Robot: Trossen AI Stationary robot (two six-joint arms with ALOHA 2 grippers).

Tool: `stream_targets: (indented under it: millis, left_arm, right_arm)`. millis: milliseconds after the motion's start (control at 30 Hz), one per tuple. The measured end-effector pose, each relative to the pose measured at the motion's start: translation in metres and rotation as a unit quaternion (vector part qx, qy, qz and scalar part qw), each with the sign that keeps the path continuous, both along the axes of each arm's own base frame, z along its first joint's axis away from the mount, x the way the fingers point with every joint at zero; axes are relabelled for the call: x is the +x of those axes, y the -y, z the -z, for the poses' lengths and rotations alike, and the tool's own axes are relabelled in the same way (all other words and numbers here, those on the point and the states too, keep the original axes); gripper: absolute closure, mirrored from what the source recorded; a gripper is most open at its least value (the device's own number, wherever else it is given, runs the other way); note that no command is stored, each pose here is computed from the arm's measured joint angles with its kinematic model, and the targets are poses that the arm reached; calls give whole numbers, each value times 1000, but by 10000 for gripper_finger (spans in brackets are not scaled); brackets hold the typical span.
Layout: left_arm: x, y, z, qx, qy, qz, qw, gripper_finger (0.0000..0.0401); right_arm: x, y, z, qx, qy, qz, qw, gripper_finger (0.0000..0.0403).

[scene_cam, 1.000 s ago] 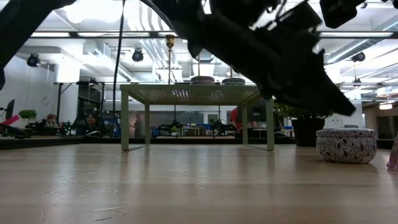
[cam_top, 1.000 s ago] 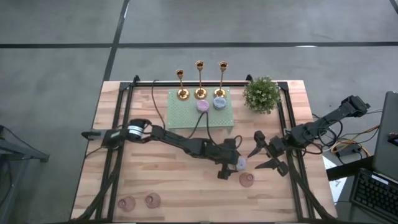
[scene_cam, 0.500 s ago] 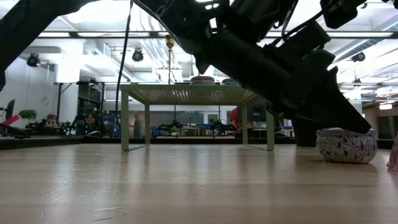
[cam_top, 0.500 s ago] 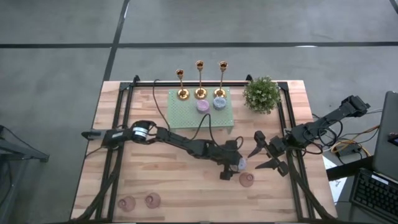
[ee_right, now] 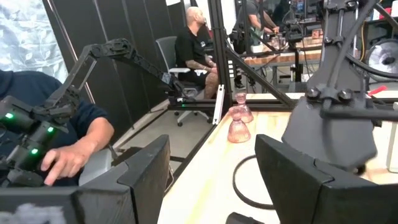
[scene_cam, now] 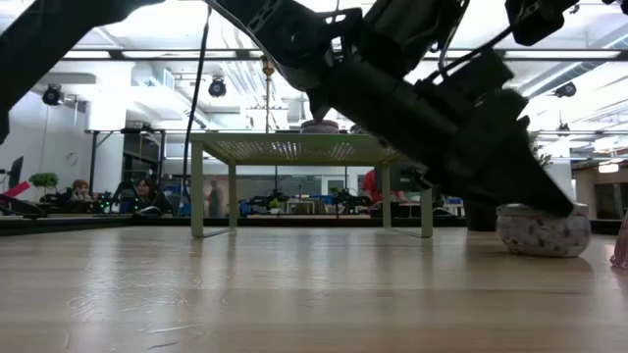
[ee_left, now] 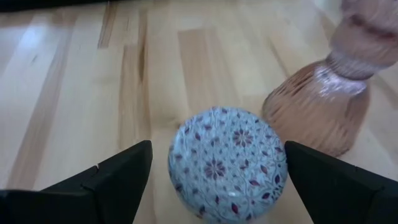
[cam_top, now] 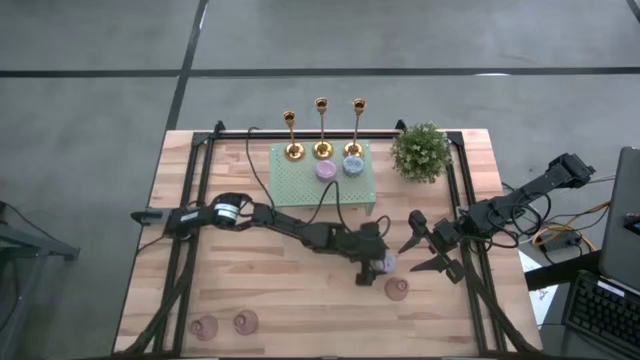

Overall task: Pick & Place candle stick holders
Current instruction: Put the red scented candle on the shelf

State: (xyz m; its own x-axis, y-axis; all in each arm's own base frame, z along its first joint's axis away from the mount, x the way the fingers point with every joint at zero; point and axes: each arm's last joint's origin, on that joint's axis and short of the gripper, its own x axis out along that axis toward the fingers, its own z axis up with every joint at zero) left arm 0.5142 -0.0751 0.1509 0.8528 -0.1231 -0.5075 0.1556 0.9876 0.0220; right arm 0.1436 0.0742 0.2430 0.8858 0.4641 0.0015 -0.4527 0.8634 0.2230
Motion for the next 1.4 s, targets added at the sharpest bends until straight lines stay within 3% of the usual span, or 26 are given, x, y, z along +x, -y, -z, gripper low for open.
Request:
stream_targets:
  millis: [1200, 1400]
  left_arm:
    - [-2, 3, 9, -16, 10, 1, 1000, 37]
    - [-1, 3, 25, -13, -8, -1, 1000, 37]
  right_arm:
    - [0, 0, 2, -5, -10, 4, 1000, 175]
    - [0, 0, 3, -5, -11, 5, 1000, 175]
